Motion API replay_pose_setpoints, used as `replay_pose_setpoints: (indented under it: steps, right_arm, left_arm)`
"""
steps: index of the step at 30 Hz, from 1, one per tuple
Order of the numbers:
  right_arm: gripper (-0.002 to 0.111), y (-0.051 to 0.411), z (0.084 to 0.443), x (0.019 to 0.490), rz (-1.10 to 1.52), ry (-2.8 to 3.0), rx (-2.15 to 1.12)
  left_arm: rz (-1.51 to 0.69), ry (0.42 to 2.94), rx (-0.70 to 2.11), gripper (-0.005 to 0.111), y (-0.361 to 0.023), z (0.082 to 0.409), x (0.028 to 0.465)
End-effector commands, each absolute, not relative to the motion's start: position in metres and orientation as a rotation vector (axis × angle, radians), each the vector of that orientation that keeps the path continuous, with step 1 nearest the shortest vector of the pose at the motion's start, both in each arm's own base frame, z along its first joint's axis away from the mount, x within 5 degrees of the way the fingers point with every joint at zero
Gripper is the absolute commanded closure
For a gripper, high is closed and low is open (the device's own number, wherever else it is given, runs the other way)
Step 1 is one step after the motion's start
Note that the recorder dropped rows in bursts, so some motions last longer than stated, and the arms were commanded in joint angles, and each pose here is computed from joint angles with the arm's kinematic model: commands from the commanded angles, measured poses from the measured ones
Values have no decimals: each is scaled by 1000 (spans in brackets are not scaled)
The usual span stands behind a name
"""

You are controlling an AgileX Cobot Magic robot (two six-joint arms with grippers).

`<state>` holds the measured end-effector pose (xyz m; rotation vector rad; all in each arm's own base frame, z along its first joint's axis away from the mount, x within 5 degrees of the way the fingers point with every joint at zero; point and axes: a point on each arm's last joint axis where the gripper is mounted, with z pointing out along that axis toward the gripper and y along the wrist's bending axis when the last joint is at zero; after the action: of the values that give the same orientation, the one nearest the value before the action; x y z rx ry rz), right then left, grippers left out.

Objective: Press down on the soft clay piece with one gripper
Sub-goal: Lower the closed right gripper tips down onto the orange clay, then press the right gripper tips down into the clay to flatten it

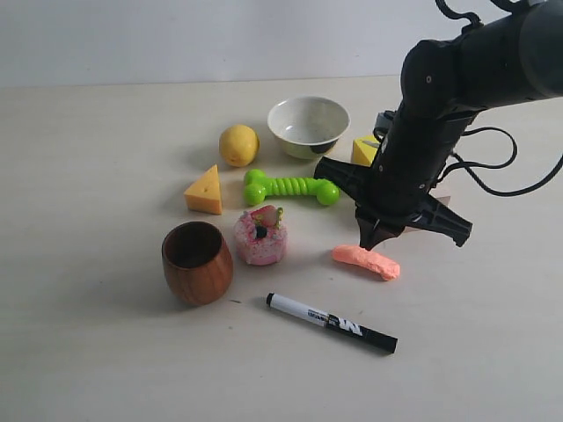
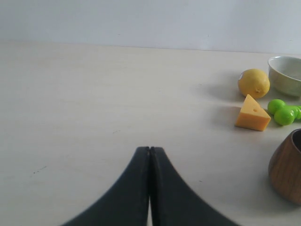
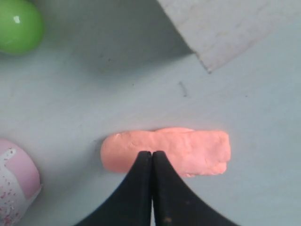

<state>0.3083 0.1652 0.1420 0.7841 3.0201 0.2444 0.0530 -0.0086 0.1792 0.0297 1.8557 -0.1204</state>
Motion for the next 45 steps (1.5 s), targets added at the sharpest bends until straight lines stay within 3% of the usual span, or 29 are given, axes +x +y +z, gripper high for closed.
replay_pose_setpoints:
  steps: [1,17,45]
  right_arm:
    - [108,165,143,310,236,3003,773]
    - [108,165,142,311,233,2996,787]
    - [108,174,95,308,242,3142,849]
  left_arm:
    - [-120,1837,24,107,-8,181,53]
    - [-120,1837,24,107,-8,181,53]
    - [-120,1837,24,107,-8,181,53]
